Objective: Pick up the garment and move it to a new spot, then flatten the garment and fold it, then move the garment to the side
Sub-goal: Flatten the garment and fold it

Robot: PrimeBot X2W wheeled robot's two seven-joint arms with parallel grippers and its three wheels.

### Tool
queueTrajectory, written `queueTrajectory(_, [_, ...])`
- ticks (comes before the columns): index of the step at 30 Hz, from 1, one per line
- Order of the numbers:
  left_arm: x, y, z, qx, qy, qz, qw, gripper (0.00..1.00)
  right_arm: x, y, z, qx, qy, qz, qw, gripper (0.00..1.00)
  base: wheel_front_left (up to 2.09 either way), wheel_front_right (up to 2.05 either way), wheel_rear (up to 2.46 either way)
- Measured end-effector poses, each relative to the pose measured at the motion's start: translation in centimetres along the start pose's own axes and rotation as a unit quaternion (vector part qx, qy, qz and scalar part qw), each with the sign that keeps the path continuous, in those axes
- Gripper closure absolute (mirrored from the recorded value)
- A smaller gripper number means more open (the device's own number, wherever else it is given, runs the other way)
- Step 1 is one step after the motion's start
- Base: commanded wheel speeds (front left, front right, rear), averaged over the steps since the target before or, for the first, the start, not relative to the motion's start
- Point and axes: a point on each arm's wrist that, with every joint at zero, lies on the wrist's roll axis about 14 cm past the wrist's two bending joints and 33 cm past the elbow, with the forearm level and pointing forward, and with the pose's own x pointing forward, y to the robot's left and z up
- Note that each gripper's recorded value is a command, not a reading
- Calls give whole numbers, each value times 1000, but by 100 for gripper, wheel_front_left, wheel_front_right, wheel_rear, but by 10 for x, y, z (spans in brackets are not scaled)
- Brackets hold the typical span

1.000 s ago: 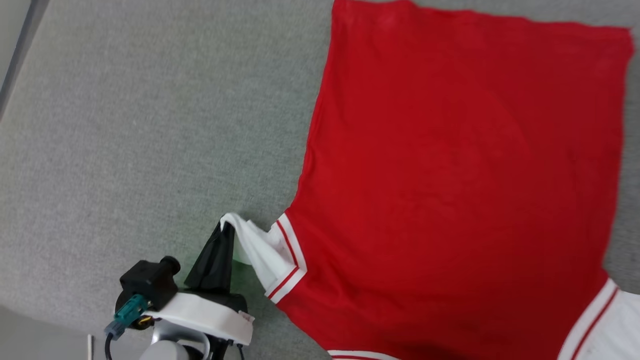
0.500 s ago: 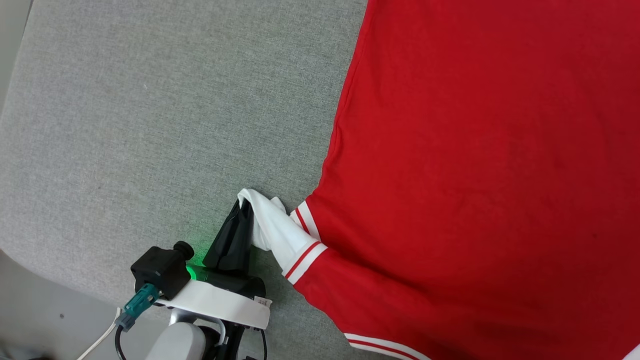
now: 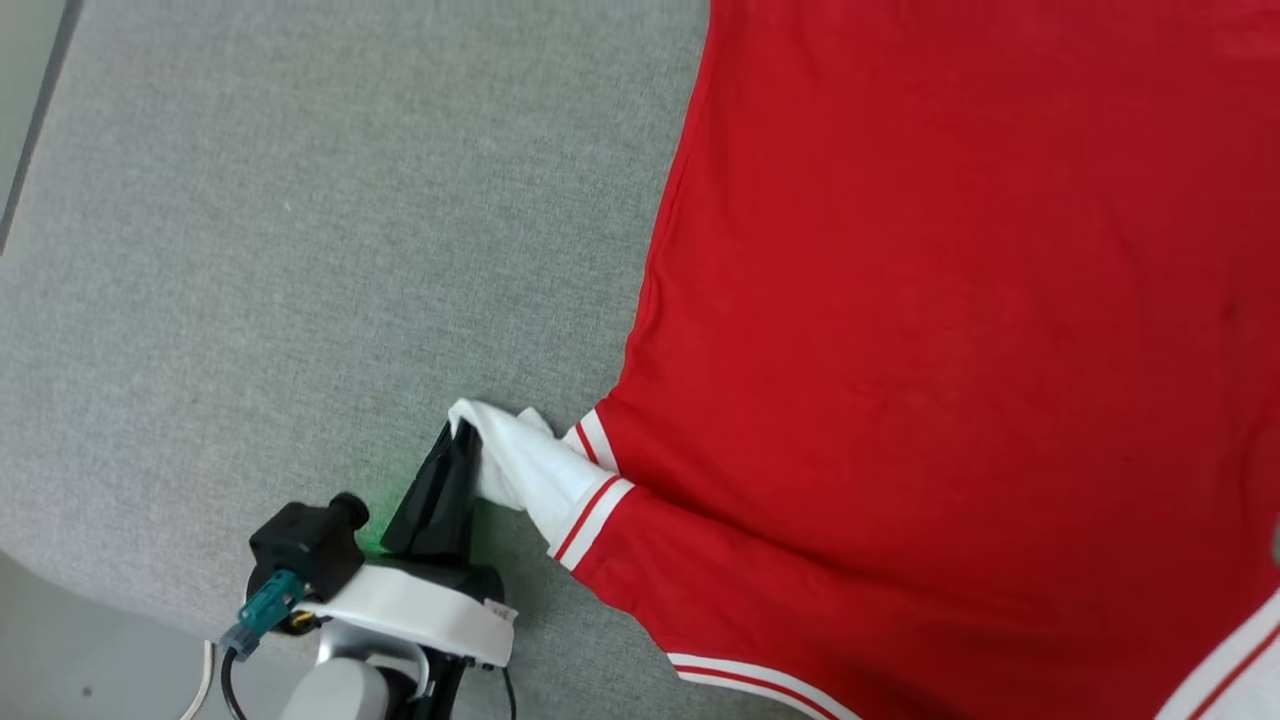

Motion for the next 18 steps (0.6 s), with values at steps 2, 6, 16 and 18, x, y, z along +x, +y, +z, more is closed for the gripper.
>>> queueTrajectory(2, [-5, 0, 2, 1, -4, 0, 1000, 100, -14, 1, 7, 0, -22, 2, 1000, 100, 0, 0, 0])
queueTrajectory(6, [-16, 1, 9, 0, -13, 0, 1000, 100, -45, 4, 6, -12, -51, 4, 999, 100, 0, 0, 0])
queueTrajectory(16, [-44, 0, 17, 0, -24, -11, 1000, 100, -130, -3, -54, -29, -74, -5, 997, 100, 0, 0, 0])
queueTrajectory(18, [-49, -2, 18, -1, -25, -15, 1000, 100, -144, -6, -77, -22, -64, -8, 998, 100, 0, 0, 0])
